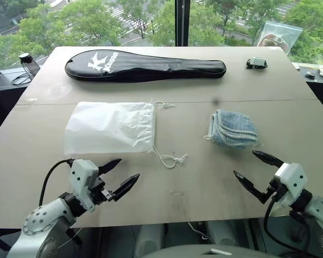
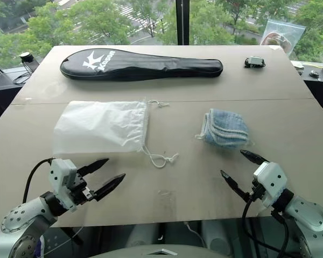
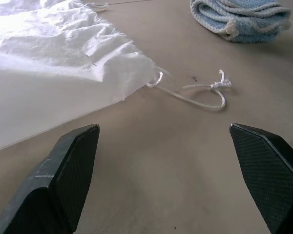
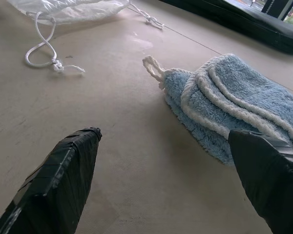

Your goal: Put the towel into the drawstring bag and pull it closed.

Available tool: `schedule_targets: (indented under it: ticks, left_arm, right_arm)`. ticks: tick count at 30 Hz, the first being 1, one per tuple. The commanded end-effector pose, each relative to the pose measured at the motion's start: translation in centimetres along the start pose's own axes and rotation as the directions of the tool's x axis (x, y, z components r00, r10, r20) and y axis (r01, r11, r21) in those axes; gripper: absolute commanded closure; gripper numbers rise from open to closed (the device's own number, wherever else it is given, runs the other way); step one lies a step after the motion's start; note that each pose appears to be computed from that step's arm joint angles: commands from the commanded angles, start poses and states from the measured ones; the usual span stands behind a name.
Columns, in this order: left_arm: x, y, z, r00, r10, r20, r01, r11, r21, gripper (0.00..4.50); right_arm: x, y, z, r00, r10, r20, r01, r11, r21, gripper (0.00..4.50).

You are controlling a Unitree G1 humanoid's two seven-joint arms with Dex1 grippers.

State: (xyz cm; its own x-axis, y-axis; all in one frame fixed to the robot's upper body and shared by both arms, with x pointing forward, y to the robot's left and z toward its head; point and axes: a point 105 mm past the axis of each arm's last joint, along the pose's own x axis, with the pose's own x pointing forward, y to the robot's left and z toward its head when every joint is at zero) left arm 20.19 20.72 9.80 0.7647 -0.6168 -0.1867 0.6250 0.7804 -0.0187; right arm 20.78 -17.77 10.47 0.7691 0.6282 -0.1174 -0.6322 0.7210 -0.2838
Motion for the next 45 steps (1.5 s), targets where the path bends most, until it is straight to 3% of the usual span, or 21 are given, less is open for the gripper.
schedule_targets:
  ticks: [1, 5, 8, 15, 23, 27, 36, 45]
  left_arm:
    - [0.2, 0.4, 0.0, 0.998, 0.035, 0.044, -0.035, 0.999, -0.001, 0.09]
    - [0.8, 1.0, 0.1, 0.993, 0.095, 0.065, -0.095, 0.995, -0.008, 0.09]
    - [1.8, 1.3, 1.7, 0.983, 0.155, 0.094, -0.160, 0.986, 0.045, 0.09]
    - [6.4, 1.5, 5.3, 0.962, 0.270, 0.036, -0.271, 0.930, 0.248, 0.09]
    - [11.5, 1.7, 8.8, 0.935, 0.339, -0.103, -0.294, 0.904, 0.310, 0.09]
    - [14.7, 2.1, 10.3, 0.882, 0.441, -0.164, -0.351, 0.850, 0.394, 0.09]
    - [15.2, 4.0, 10.1, 0.767, 0.603, -0.219, -0.447, 0.748, 0.491, 0.09]
    - [15.2, 4.4, 9.0, 0.728, 0.633, -0.263, -0.433, 0.722, 0.540, 0.09]
  right_arm:
    - [0.2, -0.9, 1.2, 0.997, -0.024, 0.075, 0.026, 0.999, -0.026, 0.00]
    - [1.1, -0.9, 2.6, 0.987, -0.008, 0.159, 0.015, 0.999, -0.043, 0.00]
    - [1.2, -0.7, 3.4, 0.981, 0.018, 0.191, -0.008, 0.999, -0.053, 0.00]
    - [1.4, -0.2, 4.9, 0.974, 0.101, 0.205, -0.086, 0.993, -0.080, 0.00]
    - [1.3, 1.1, 6.5, 0.962, 0.180, 0.204, -0.166, 0.983, -0.083, 0.00]
    - [1.2, 1.8, 7.3, 0.956, 0.207, 0.208, -0.194, 0.978, -0.078, 0.00]
    - [1.6, 1.9, 9.6, 0.940, 0.210, 0.270, -0.198, 0.978, -0.071, 0.00]
    - [1.9, 1.9, 9.7, 0.943, 0.205, 0.263, -0.193, 0.979, -0.072, 0.00]
